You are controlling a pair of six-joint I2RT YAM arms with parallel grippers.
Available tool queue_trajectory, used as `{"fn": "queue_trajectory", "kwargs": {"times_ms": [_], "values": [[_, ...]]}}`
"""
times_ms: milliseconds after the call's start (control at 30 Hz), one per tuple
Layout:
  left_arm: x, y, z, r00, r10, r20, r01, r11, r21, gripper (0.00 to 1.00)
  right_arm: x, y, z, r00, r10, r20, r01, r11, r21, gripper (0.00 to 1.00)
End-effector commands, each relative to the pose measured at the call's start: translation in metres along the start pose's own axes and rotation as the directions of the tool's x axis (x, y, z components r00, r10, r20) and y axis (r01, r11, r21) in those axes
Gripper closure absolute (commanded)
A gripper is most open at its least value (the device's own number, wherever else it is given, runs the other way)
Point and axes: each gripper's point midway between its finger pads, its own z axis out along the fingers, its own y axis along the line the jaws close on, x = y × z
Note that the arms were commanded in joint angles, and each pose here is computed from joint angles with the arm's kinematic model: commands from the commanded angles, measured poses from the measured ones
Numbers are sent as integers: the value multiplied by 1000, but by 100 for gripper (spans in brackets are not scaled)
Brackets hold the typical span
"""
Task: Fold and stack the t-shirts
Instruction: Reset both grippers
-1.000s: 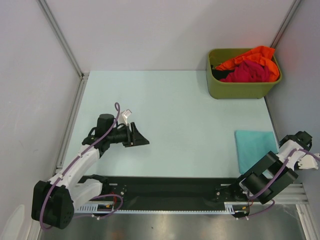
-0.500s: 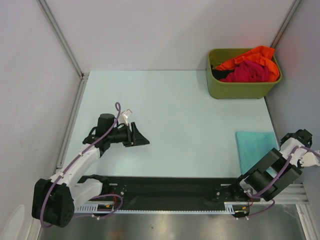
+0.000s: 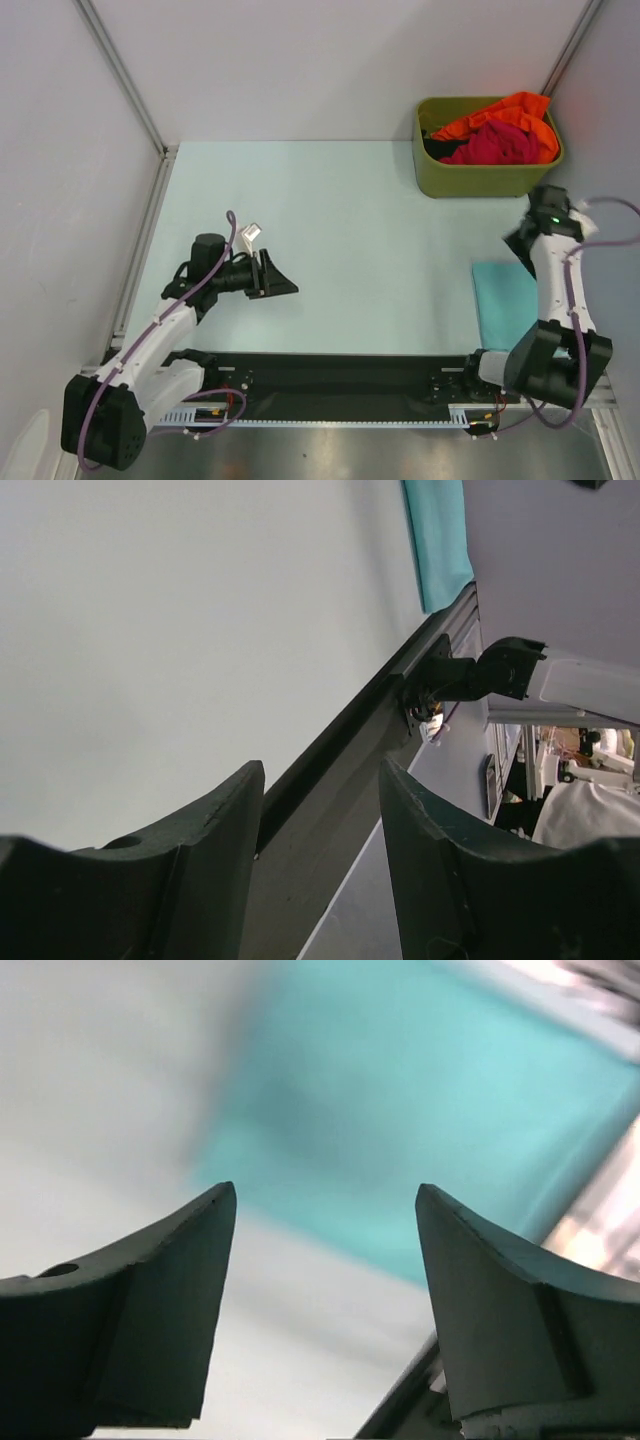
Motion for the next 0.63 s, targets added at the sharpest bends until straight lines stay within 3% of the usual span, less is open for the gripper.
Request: {"fn": "queue_trajectory", "kwargs": {"times_ms": [0, 67, 167, 200, 233, 467, 600], "values": [[3, -5, -5, 1000, 2, 30, -2, 1000, 27, 44, 30, 97, -76, 991, -120, 53, 131, 932, -338, 23], [13, -5, -8, 999, -7, 33, 6, 999, 40, 44, 80, 138, -120, 964, -263, 34, 241, 815, -527, 23], [24, -12, -11, 1000, -12, 19, 11, 996, 89, 44, 147, 157, -156, 912, -409, -6, 295, 666, -685, 19], [26, -13, -11, 999, -32, 18, 30, 995, 100, 44, 157, 161, -166, 911, -412, -14, 273, 627, -729, 1], [28, -15, -12, 999, -36, 15, 35, 993, 113, 43, 184, 150, -158, 883, -467, -42, 290, 613, -735, 0], [27, -55, -23, 993, -63, 104, 27, 948, 316, 38, 271, 108, -165, 758, -615, -218, 94, 434, -896, 0], [32, -73, -38, 979, -93, 179, 7, 901, 434, 30, 279, 97, -185, 754, -625, -204, 1, 311, -950, 0]]}}
